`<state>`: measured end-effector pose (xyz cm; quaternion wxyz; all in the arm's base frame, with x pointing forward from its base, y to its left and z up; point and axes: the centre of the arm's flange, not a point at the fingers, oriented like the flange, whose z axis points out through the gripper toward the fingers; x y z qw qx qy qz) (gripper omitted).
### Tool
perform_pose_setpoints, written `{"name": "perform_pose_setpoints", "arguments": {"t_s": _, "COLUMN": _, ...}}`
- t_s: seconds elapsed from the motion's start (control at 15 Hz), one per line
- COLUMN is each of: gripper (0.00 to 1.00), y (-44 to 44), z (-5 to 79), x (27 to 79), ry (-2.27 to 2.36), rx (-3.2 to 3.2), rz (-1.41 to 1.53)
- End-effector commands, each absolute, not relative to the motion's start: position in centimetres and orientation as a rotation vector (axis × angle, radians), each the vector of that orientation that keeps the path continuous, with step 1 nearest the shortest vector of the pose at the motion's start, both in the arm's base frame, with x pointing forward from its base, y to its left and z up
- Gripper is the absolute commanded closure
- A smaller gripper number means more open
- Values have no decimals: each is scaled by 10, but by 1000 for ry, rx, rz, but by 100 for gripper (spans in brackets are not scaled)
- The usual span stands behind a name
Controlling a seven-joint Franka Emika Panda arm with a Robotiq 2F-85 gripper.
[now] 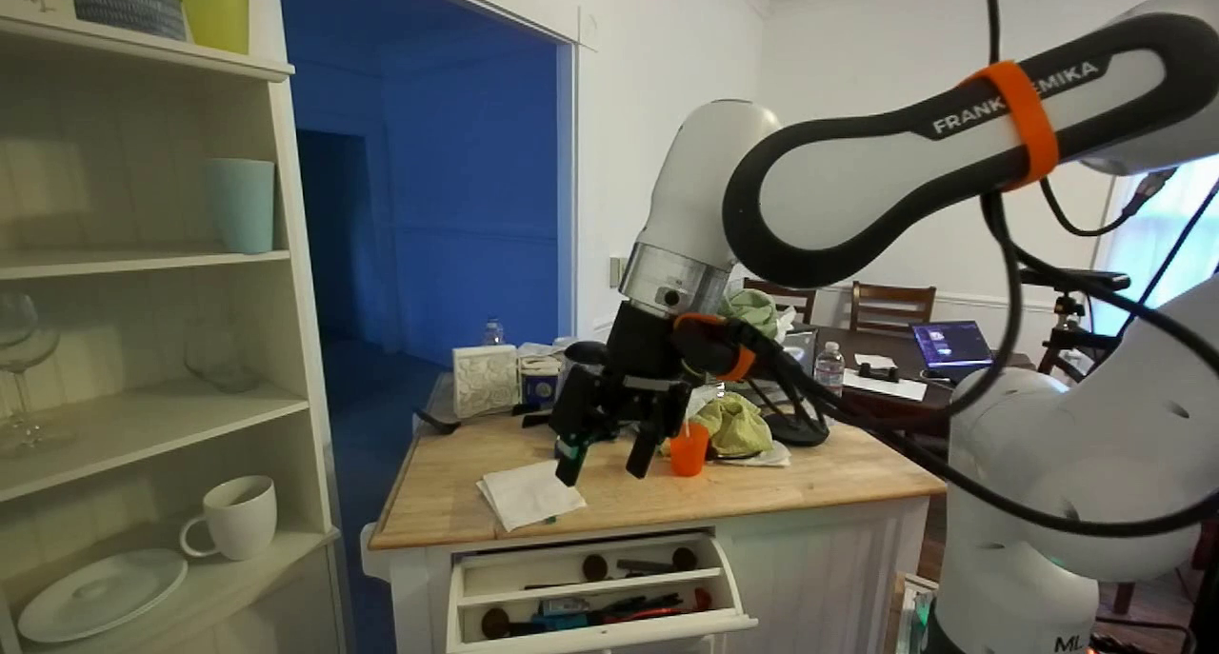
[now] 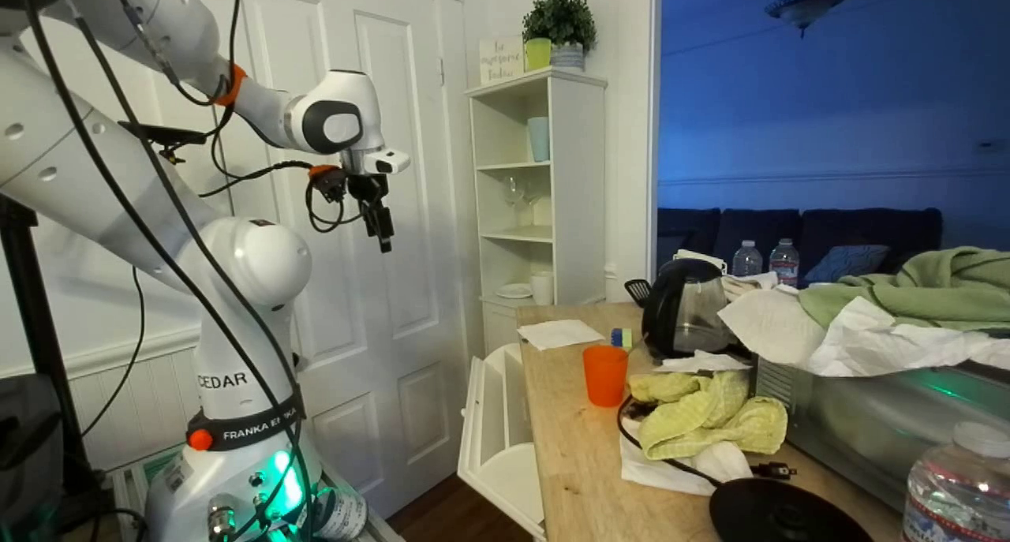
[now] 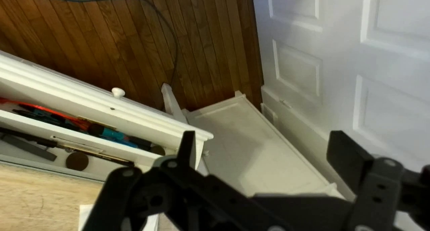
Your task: Move the white and yellow stack of blocks to the front left corner of the counter.
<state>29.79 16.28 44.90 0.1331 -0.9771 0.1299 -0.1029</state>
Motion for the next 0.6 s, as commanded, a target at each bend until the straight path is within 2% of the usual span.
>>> {"name": "perform_pose_setpoints", "arguments": {"t_s": 0.0, "gripper": 0, "y": 152, "z": 436, "x": 381, "ry": 658, "rx": -2785, "rz": -365}}
{"name": "perform_pose_setpoints", "arguments": {"t_s": 0.27, "gripper": 0, "y": 93, "z": 426, "x": 458, "ry": 958, "rx": -2687, "rz": -525}}
{"name": "perform_pose_setpoints", "arguments": {"t_s": 0.53, "gripper": 0, "y": 57, "z": 420, "x": 503, "ry": 1225, "rx": -2611, "rz": -711}}
